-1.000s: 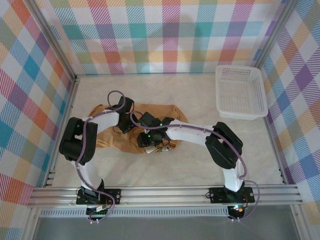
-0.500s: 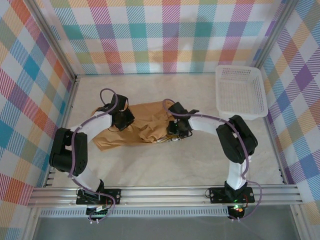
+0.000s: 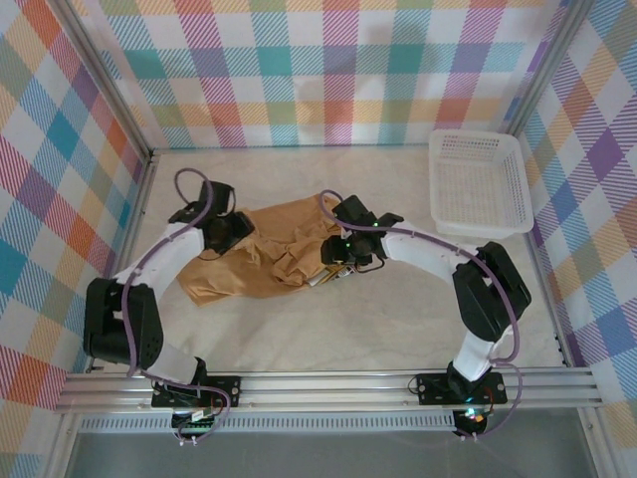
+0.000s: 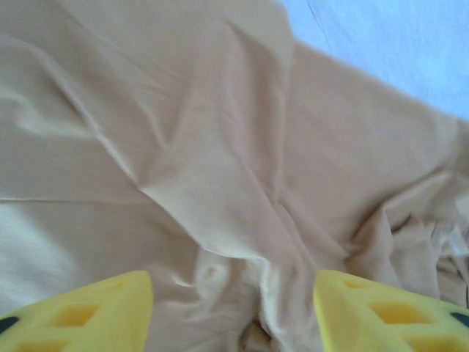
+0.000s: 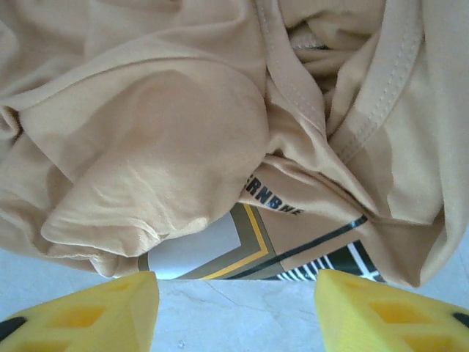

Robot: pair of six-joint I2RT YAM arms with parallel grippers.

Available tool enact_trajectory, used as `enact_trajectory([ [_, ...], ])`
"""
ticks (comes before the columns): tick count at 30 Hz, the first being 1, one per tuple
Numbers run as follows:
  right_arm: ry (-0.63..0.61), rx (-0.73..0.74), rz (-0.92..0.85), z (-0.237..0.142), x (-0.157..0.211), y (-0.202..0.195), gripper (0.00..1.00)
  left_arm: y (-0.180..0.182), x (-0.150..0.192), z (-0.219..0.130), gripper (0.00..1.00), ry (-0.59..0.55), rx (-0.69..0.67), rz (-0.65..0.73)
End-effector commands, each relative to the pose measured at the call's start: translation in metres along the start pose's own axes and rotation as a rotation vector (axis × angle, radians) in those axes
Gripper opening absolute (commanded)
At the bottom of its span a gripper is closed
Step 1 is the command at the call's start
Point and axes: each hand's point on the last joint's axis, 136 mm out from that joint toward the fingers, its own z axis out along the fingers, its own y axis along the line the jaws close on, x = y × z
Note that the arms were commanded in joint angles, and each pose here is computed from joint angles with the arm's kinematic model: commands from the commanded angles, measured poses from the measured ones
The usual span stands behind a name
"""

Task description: Fold the inside-out t-shirt

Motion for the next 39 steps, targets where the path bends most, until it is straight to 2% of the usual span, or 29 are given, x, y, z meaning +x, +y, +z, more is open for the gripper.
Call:
enact_trajectory([
  [1,0.013,-0.102,-0.046,0.006,-0.017,0.02,0.62,0.04,-0.021,-0.016,0.62,-0.024,-0.072,-0.053],
  [6,0.065,-0.128,-0.025,0.028,-0.029,0.024,0.64,0.101,-0.04,-0.01,0.68,-0.022,-0.13,-0.235],
  [9,0.092,-0.114,-0.014,0.035,-0.028,0.019,0.65,0.125,-0.05,0.002,0.73,-0.006,-0.128,-0.324],
  [14,0.136,-0.122,0.013,0.043,-0.02,0.011,0.68,0.148,-0.066,0.022,0.74,0.04,-0.127,-0.407],
  [20,0.175,-0.183,0.058,0.06,-0.015,0.018,0.68,0.167,-0.051,0.025,0.74,0.08,-0.188,-0.434],
  [24,0.19,-0.214,0.072,0.068,-0.017,0.024,0.6,0.186,-0.036,0.024,0.74,0.087,-0.249,-0.454],
  [28,0.198,-0.246,0.077,0.068,-0.018,0.03,0.52,0.197,-0.027,0.032,0.74,0.108,-0.252,-0.487],
  [34,0.194,-0.265,0.08,0.067,-0.019,0.033,0.38,0.202,-0.016,0.052,0.67,0.15,-0.249,-0.51],
  [37,0.194,-0.268,0.079,0.066,-0.02,0.034,0.22,0.203,-0.015,0.061,0.54,0.164,-0.245,-0.516],
  [39,0.191,-0.269,0.074,0.062,-0.02,0.035,0.1,0.202,-0.018,0.063,0.36,0.156,-0.239,-0.523],
])
